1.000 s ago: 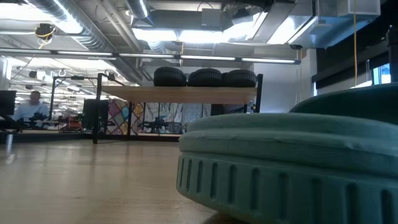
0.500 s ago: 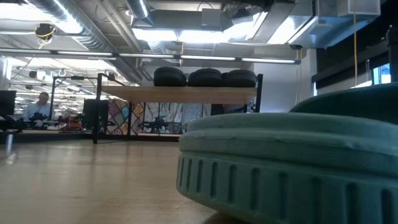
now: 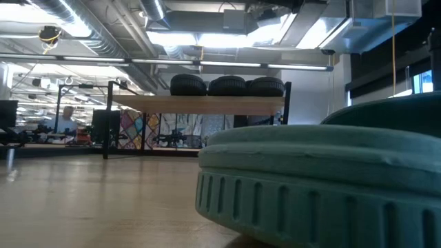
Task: Pick and place slides into the shelf
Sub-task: Put the black slide on the shelf
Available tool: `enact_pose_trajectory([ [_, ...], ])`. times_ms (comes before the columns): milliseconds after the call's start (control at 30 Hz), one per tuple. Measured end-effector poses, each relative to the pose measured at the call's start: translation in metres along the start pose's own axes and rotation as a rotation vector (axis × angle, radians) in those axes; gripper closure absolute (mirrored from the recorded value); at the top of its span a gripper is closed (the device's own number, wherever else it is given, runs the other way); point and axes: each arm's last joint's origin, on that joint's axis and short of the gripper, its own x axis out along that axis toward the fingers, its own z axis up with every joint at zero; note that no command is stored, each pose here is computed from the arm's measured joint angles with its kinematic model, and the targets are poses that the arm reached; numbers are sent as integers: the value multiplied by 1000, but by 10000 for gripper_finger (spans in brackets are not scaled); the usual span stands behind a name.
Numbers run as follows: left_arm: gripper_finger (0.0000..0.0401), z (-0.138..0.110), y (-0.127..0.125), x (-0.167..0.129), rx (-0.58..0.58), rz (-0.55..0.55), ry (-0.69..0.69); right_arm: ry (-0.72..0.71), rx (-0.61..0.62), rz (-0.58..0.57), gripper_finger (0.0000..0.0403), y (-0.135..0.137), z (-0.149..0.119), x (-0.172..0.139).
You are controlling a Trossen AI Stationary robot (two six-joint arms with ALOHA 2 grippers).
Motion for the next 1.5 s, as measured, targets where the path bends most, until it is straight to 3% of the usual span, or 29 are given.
enact_pose_trajectory([
  [167,133,2,7,2,4,96,-22,0,1,0,163,0,0,0],
  [500,133,2,7,2,42,94,-35,1,2,-9,163,-2,0,0],
  [767,133,4,11,14,-2,139,-34,2,3,-20,163,-5,0,1],
  [1500,133,3,2,17,-1,40,-28,2,0,-20,163,-5,0,1],
])
